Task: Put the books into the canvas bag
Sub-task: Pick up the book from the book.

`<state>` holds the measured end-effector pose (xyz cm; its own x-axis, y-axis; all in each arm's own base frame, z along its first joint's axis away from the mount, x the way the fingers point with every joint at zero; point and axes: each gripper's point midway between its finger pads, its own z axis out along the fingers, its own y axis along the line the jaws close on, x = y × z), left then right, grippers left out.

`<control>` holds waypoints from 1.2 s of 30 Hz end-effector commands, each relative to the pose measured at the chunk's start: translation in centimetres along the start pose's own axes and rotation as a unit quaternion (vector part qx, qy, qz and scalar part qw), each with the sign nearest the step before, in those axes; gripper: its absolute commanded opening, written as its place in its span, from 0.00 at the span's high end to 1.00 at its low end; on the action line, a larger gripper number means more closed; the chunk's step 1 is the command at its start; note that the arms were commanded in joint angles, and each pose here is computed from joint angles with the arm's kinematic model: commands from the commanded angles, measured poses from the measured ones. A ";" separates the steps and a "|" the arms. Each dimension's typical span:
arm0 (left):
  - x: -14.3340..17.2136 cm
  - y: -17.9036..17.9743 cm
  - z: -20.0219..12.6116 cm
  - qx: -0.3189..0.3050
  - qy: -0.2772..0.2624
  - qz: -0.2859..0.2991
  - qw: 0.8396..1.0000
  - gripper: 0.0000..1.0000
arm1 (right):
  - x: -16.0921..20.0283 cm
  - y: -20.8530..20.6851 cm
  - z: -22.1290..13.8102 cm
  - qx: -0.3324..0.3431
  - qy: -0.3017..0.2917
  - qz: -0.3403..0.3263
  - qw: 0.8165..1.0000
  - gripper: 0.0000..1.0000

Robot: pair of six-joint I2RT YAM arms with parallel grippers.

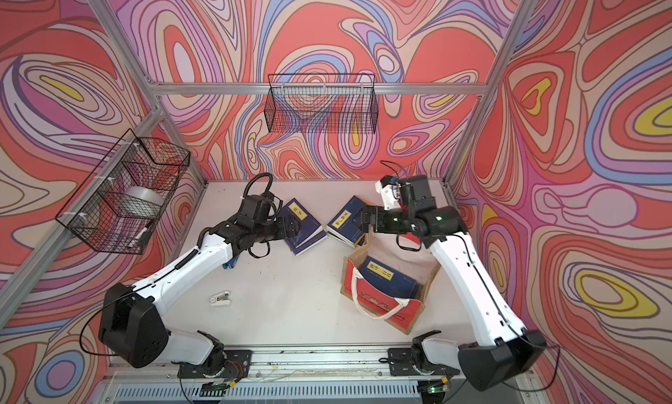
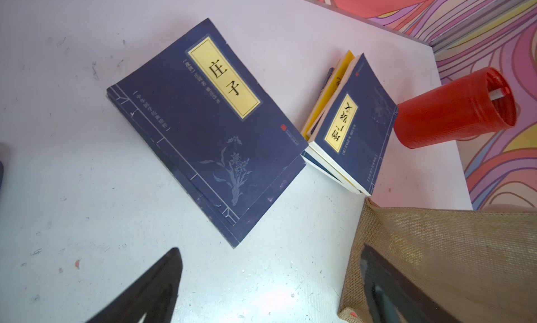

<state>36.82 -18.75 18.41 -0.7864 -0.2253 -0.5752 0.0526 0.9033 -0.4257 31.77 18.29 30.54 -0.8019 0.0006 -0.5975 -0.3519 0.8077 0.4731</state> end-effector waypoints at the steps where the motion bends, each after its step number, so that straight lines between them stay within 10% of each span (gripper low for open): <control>1: -0.3 1.0 1.0 0.010 -0.004 -0.030 0.999 0.02 | -3.2 1.5 4.4 -0.011 -0.013 -0.025 1.000 0.02; 18: -0.1 5.5 6.1 0.039 0.016 -0.140 0.989 0.01 | -4.8 -4.3 28.5 0.036 0.126 0.009 0.991 0.02; 26: 0.6 6.2 7.8 0.043 0.024 -0.164 0.985 0.02 | -1.5 -3.5 31.2 0.016 0.165 0.001 0.986 0.05; 36: 1.0 7.3 9.2 0.050 0.024 -0.191 0.980 0.03 | -0.5 -1.2 31.0 0.006 0.164 -0.020 0.986 0.47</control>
<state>41.75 -15.89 8.77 -0.7961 -0.4984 -0.3433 -0.1807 0.7372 -0.6511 47.41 34.58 6.47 -0.9339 -0.2147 -0.2857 -0.3269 0.8364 0.4400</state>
